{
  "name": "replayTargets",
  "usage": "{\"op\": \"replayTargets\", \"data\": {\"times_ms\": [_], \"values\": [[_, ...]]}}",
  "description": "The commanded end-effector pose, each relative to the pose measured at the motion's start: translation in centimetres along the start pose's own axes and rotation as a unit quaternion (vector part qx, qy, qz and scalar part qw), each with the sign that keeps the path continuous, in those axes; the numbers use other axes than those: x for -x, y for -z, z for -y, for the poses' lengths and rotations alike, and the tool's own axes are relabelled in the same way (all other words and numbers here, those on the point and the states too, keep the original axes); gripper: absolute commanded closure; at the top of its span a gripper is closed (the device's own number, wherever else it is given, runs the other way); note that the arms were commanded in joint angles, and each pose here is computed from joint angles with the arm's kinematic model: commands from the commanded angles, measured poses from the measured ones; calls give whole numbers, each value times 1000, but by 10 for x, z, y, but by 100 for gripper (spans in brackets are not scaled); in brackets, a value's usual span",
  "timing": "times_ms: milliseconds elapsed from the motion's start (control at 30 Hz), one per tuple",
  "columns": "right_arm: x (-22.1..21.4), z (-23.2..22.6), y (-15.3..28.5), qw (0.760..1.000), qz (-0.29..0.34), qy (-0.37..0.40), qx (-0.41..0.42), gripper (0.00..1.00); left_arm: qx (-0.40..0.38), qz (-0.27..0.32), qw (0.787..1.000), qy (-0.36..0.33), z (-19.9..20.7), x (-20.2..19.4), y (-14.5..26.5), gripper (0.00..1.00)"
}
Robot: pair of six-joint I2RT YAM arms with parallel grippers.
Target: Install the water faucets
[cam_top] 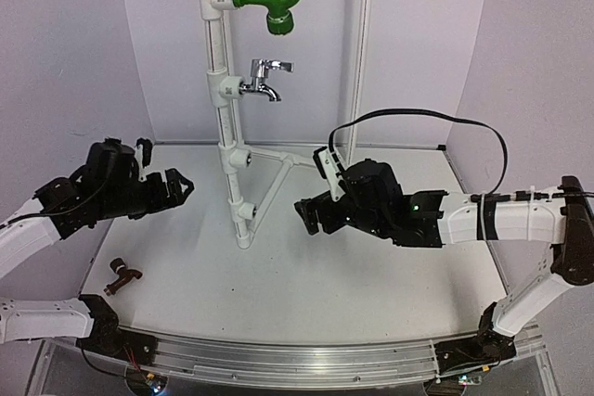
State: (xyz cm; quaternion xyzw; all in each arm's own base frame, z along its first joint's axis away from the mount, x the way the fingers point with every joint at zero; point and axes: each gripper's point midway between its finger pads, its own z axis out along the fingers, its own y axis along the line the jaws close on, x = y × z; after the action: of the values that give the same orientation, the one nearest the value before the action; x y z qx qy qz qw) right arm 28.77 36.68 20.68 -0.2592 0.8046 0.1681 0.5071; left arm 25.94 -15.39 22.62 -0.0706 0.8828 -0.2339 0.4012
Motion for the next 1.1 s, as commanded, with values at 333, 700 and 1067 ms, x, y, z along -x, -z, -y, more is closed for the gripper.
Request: {"op": "replayTargets", "data": {"times_ms": [333,700,1067], "values": [[-23,13,7,999,-27,-32,-25,2,332,24,866,374,-184,-68,-10,0],[-23,12,10,999,-28,-35,-20,2,456,-19,745,486,-223,-112,-9,5],[-27,5,3,998,-42,-42,-9,2,489,-15,720,493,-234,-126,-11,30]]}}
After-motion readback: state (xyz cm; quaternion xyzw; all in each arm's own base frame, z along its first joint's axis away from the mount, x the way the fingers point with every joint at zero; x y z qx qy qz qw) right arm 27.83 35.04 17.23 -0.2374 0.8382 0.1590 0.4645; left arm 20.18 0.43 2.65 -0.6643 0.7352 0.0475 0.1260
